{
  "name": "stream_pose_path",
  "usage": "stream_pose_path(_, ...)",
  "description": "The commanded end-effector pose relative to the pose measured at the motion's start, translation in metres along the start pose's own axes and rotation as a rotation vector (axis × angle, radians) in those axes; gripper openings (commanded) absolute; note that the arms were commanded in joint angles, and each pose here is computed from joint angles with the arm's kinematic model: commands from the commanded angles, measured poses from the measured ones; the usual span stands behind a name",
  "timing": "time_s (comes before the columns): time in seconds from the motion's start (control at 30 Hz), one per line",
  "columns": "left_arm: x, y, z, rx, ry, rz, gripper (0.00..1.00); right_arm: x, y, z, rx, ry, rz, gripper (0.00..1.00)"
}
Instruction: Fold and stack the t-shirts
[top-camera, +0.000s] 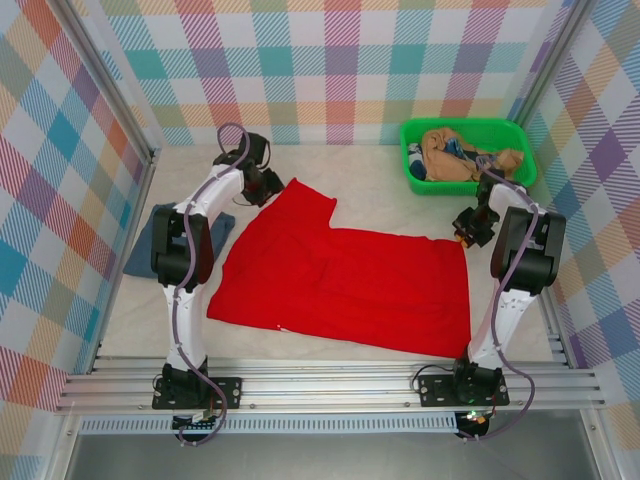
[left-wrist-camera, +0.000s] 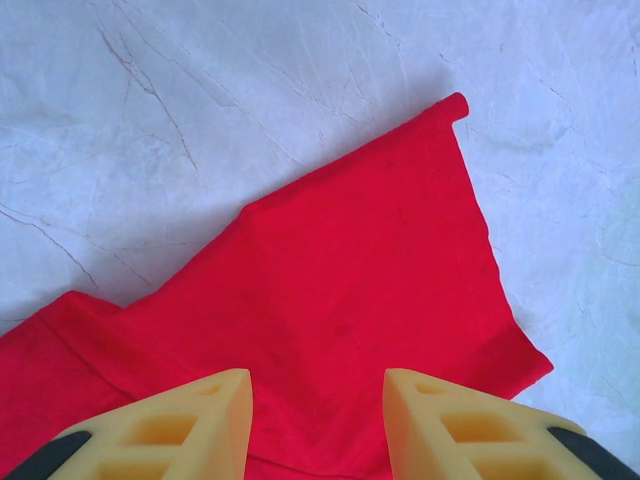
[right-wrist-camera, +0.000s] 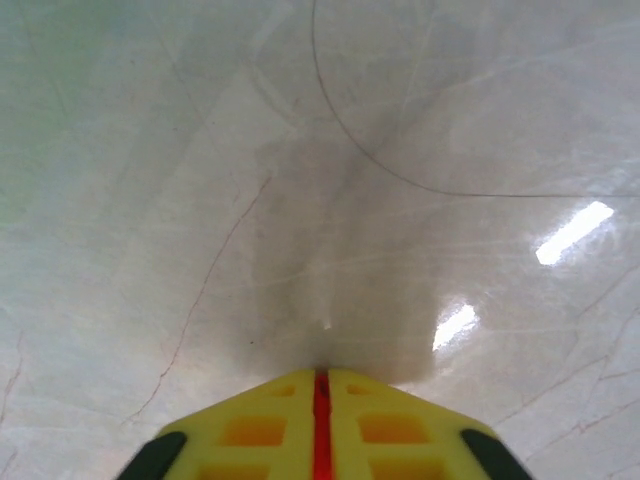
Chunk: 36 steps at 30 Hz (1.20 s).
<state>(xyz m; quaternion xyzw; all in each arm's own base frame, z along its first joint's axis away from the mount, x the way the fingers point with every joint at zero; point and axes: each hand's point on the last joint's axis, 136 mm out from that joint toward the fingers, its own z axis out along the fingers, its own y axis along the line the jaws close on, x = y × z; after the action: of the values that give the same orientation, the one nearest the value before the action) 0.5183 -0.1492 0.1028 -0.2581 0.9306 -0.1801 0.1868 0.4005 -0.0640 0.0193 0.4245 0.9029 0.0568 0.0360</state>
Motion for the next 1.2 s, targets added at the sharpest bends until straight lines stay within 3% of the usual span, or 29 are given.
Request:
stream_pose_path(0.0,-0.008,-0.015,-0.002,0.050,-0.008,0.023,0.40,-0.008,0.003,-0.005,-0.005,-0.012,0.008,0.05)
stream_pose_path(0.07,-0.015,-0.022,0.000,0.059,-0.017,0.036,0.40,-0.017,0.009,-0.017,-0.017,-0.043,-0.001,0.00)
stream_pose_path(0.23,-0.033,-0.033,0.025,0.028,-0.023,0.121,0.43,-0.035,0.024,-0.037,-0.032,-0.083,-0.041,0.00)
stream_pose_path(0.37,-0.051,-0.027,0.048,-0.036,-0.085,0.179,0.45,-0.035,0.031,-0.034,-0.031,-0.033,-0.049,0.00)
stream_pose_path(0.6,-0.058,-0.049,0.081,-0.042,-0.199,0.320,0.47,-0.023,0.026,-0.021,-0.027,0.019,-0.008,0.00)
stream_pose_path(0.73,-0.066,-0.047,0.089,-0.056,-0.235,0.295,0.47,-0.020,0.026,-0.021,-0.035,0.023,0.001,0.00)
stream_pose_path(0.83,-0.064,-0.058,0.096,-0.001,-0.228,0.296,0.47,-0.018,0.025,-0.022,-0.038,0.027,-0.002,0.00)
stream_pose_path(1.17,-0.052,-0.042,0.128,-0.050,-0.186,0.282,0.41,-0.014,0.027,-0.021,-0.056,0.041,0.004,0.00)
